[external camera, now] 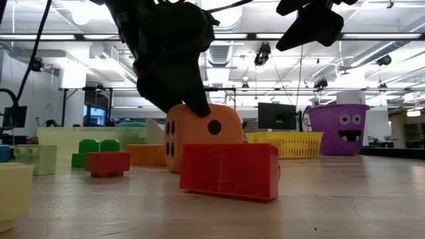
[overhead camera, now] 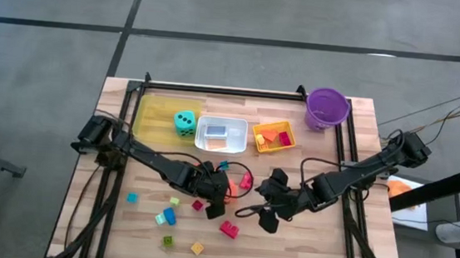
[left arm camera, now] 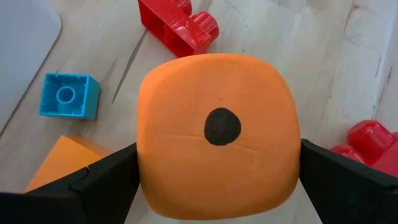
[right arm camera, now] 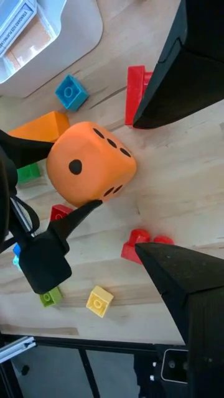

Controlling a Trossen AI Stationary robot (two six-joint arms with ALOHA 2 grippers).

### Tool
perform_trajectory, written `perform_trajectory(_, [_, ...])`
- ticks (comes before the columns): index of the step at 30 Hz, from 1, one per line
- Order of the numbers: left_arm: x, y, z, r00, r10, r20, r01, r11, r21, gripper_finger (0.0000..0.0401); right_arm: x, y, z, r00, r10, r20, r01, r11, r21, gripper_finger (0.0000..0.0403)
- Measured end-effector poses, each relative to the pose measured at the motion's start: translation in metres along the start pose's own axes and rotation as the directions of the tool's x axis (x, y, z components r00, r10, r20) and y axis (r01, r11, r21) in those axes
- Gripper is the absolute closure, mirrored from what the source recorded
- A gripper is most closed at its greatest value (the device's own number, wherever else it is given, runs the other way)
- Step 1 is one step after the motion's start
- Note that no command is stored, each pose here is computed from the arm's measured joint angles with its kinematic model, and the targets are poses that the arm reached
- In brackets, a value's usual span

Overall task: Pick & Place Toys
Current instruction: Put the orange dice into the yellow transparent bin

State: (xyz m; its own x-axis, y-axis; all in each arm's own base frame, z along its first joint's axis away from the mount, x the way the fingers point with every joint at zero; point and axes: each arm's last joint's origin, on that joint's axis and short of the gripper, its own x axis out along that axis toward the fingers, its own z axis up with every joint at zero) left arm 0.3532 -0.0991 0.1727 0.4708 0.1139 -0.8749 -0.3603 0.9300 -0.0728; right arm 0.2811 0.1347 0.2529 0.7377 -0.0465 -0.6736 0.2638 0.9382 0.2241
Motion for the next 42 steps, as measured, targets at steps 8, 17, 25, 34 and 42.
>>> perform_trajectory(8, [0.000,0.000,0.000,1.000,-0.005,0.007,0.004,0.998,0.069,0.0044,0.000,0.000,0.000,1.000,0.000,0.000,0.000,1.000,0.000,0.0094])
perform_trajectory(17, [0.000,0.000,0.000,1.000,-0.010,0.005,0.009,0.994,0.107,0.0127,0.000,0.000,0.000,1.000,0.000,0.000,0.000,1.000,0.000,0.0094])
perform_trajectory(25, [-0.004,-0.002,0.004,1.000,-0.029,-0.008,0.030,0.993,0.115,0.0127,0.000,0.000,0.000,1.000,0.000,0.000,0.000,1.000,0.000,0.0094])
perform_trajectory(34, [-0.045,0.001,0.016,0.994,-0.102,0.042,0.097,0.990,0.103,0.0127,0.000,0.000,0.000,1.000,0.000,-0.001,0.000,1.000,-0.001,0.0094])
perform_trajectory(42, [-0.103,0.036,0.014,0.991,0.123,0.061,-0.122,0.992,-0.014,0.0127,0.000,0.000,0.000,1.000,-0.001,-0.002,0.001,1.000,-0.001,0.0094])
